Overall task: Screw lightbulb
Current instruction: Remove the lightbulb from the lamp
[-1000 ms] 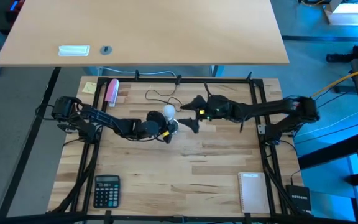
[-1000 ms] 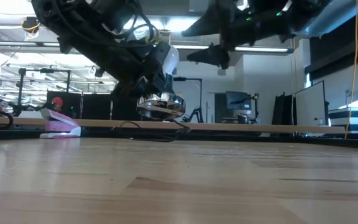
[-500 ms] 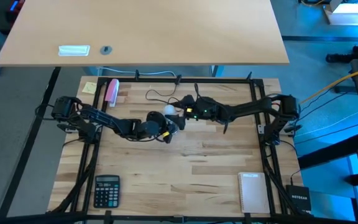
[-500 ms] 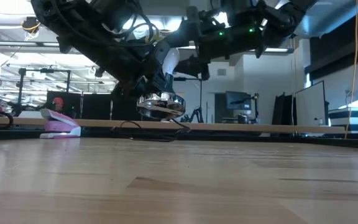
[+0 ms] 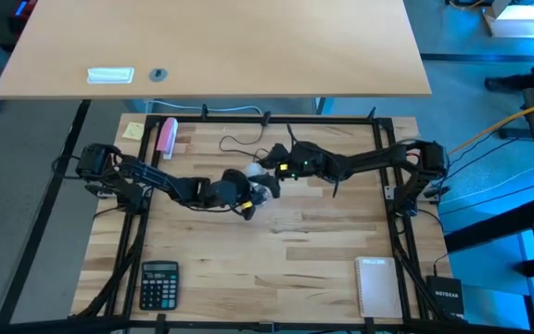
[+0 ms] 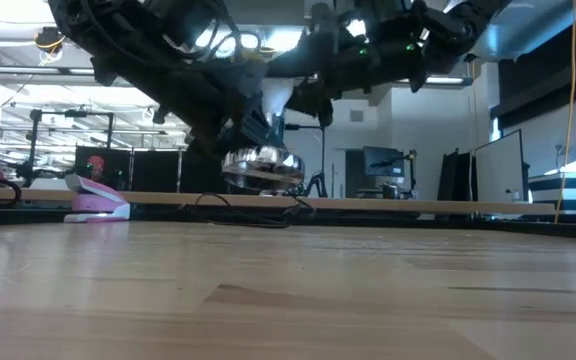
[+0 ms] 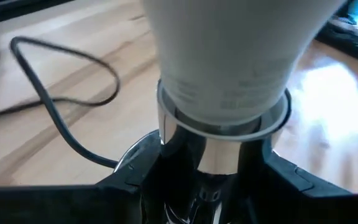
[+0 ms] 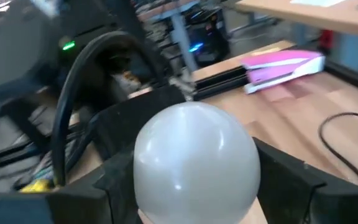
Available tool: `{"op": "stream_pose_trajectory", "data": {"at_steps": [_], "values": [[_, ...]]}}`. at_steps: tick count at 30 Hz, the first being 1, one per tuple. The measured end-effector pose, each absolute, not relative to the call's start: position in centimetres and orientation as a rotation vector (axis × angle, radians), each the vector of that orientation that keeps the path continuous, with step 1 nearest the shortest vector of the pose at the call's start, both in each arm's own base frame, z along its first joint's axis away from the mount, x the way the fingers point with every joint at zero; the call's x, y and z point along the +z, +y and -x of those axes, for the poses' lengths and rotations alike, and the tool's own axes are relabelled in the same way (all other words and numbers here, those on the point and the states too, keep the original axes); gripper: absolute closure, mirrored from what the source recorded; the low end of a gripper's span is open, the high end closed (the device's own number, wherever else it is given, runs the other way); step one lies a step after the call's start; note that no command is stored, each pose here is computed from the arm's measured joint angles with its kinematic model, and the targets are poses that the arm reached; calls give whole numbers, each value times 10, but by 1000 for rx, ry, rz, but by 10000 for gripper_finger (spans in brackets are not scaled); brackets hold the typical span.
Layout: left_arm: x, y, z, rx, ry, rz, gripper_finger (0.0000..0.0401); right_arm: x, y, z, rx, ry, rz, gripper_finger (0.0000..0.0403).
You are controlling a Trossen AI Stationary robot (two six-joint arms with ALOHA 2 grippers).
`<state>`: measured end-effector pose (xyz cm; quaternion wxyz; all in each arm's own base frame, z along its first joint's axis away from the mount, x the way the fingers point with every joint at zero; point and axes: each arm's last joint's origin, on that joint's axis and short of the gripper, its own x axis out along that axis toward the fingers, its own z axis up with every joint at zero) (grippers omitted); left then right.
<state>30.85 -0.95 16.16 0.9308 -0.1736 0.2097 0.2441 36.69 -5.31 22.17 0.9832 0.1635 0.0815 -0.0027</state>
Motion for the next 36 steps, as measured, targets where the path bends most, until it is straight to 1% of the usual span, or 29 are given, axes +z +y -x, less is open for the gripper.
{"op": "stream_pose_trajectory", "data": {"at_steps": [3,4,7,9,12,14,18,20,24,26,28,32,34,36], "values": [[166,-14,-312,328,437,305,232,232,-54,-359,116,182,-324,153],[168,-17,-312,258,437,289,232,235,-53,-357,187,185,-324,153],[175,-31,-316,-22,395,262,232,243,-47,-354,461,165,-308,153],[181,-38,-318,-205,339,259,232,249,-41,-354,573,130,-295,153],[186,-40,-318,-304,295,271,232,253,-29,-354,635,110,-276,153],[185,-40,-318,-310,299,277,232,253,-21,-355,643,111,-263,153],[183,-40,-317,-291,325,286,232,252,-17,-358,560,115,-268,150],[181,-38,-317,-246,332,287,232,250,-18,-358,519,123,-274,122],[179,-36,-317,-151,347,293,232,252,-26,-357,463,128,-277,40],[175,-34,-316,-76,367,294,232,253,-34,-352,429,164,-297,17],[174,-31,-316,3,376,298,232,257,-42,-344,394,209,-316,18],[167,-26,-313,176,421,275,232,262,-56,-323,301,352,-360,41],[164,-23,-311,269,436,279,232,261,-60,-313,196,425,-350,51],[161,-18,-309,363,447,282,232,261,-63,-308,45,467,-336,58]]}}
